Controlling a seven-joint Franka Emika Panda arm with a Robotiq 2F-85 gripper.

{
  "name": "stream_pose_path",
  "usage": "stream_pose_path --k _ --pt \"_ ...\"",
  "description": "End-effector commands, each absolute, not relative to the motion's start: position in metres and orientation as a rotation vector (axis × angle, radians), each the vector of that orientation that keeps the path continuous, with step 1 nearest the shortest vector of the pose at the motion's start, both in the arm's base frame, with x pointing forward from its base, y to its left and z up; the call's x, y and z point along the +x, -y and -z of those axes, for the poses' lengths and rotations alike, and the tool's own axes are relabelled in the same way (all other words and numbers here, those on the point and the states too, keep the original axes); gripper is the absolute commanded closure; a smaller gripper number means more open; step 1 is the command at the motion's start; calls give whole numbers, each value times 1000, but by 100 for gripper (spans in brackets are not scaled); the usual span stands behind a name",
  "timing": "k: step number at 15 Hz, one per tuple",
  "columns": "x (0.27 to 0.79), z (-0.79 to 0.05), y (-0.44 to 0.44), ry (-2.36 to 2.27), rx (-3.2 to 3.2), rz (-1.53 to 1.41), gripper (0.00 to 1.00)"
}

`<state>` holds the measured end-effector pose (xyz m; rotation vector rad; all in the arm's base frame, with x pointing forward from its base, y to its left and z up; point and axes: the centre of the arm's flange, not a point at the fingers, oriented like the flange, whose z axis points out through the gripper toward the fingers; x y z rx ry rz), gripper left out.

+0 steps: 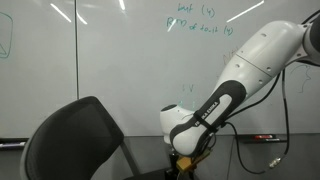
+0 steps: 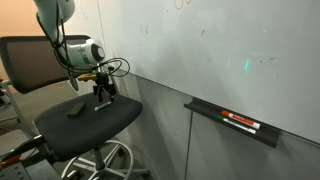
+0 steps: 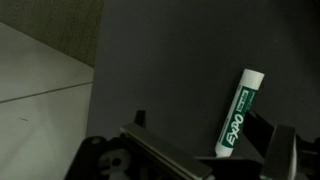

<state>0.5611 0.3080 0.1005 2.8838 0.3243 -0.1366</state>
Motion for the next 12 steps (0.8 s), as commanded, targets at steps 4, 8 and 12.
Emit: stream_pose_path --k 4,8,12 --pt "571 -71 -320 -217 2904 185 0" --pt "570 -56 -330 -204 2914 224 0" --pt "572 -51 -335 -206 2915 242 6"
